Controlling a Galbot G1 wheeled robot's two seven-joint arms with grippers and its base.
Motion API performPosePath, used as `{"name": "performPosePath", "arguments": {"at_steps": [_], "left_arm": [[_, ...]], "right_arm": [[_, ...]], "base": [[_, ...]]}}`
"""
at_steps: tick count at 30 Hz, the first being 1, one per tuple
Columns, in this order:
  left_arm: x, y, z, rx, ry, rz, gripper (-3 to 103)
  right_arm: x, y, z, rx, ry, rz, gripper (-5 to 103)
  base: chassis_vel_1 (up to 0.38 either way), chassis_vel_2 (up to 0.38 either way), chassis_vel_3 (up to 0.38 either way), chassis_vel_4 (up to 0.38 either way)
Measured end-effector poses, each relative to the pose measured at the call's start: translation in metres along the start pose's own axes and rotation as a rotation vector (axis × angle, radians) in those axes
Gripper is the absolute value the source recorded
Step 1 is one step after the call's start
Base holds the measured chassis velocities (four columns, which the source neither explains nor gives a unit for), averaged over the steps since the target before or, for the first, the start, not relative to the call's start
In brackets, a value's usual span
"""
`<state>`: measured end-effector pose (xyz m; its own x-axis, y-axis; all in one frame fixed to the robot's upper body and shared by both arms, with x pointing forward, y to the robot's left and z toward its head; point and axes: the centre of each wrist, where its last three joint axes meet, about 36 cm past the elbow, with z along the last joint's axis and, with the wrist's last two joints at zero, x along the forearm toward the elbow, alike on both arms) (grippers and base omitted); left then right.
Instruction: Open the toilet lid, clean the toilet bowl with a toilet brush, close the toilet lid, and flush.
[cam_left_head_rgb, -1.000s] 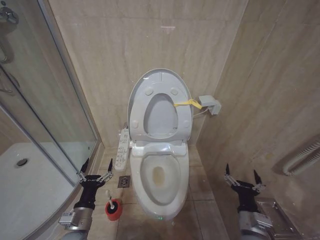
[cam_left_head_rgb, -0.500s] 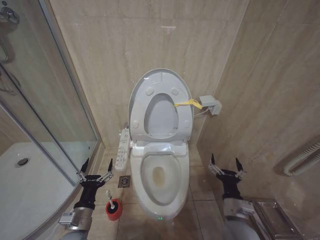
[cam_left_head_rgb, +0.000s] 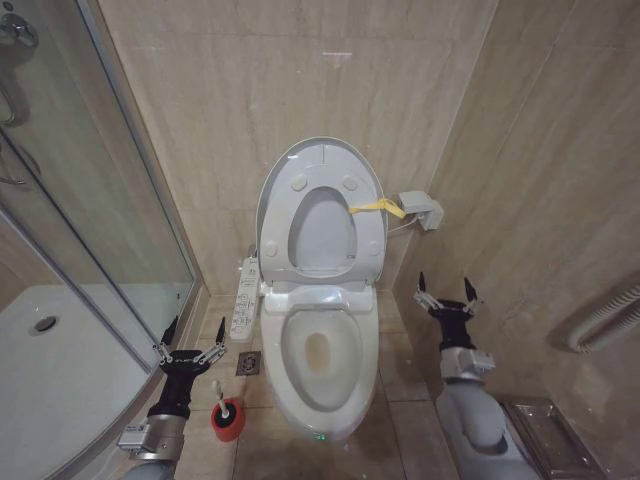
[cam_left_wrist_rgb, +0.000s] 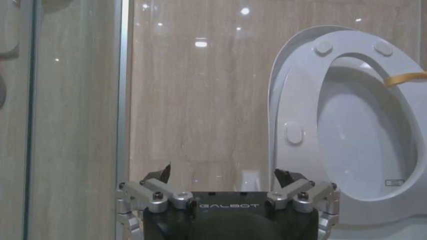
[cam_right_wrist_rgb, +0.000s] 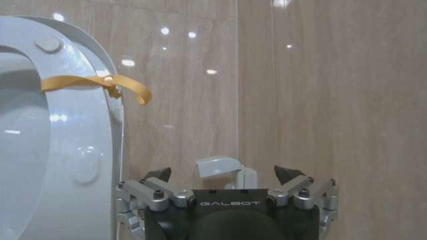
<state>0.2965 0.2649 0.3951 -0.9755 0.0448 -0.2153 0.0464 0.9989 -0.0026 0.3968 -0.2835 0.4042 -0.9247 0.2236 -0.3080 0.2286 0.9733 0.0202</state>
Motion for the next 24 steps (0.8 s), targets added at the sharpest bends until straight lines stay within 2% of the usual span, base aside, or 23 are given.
{"name": "performPosePath", "arguments": {"at_steps": [7, 11, 12, 17, 24], "left_arm": [[0.000, 0.000, 0.000, 0.000, -0.001, 0.000, 100], [0.000, 0.000, 0.000, 0.000, -0.001, 0.000, 100], [0.000, 0.000, 0.000, 0.000, -0.001, 0.000, 100], [0.000, 0.000, 0.000, 0.000, 0.000, 0.000, 100], [0.000, 0.000, 0.000, 0.000, 0.000, 0.000, 100]], "right_arm": [[-0.028, -0.002, 0.004, 0.012, -0.029, 0.019, 100], [-0.049, -0.006, 0.007, 0.050, -0.044, 0.037, 100], [-0.066, -0.009, 0.007, 0.086, -0.049, 0.056, 100], [-0.101, -0.009, 0.007, 0.145, -0.049, 0.090, 100], [-0.155, 0.003, -0.001, 0.157, -0.078, 0.097, 100]], "base": [[-0.052, 0.065, 0.063, -0.059], [-0.014, 0.023, 0.012, -0.019], [0.000, 0.000, 0.000, 0.000], [0.000, 0.000, 0.000, 0.000], [0.000, 0.000, 0.000, 0.000]]}}
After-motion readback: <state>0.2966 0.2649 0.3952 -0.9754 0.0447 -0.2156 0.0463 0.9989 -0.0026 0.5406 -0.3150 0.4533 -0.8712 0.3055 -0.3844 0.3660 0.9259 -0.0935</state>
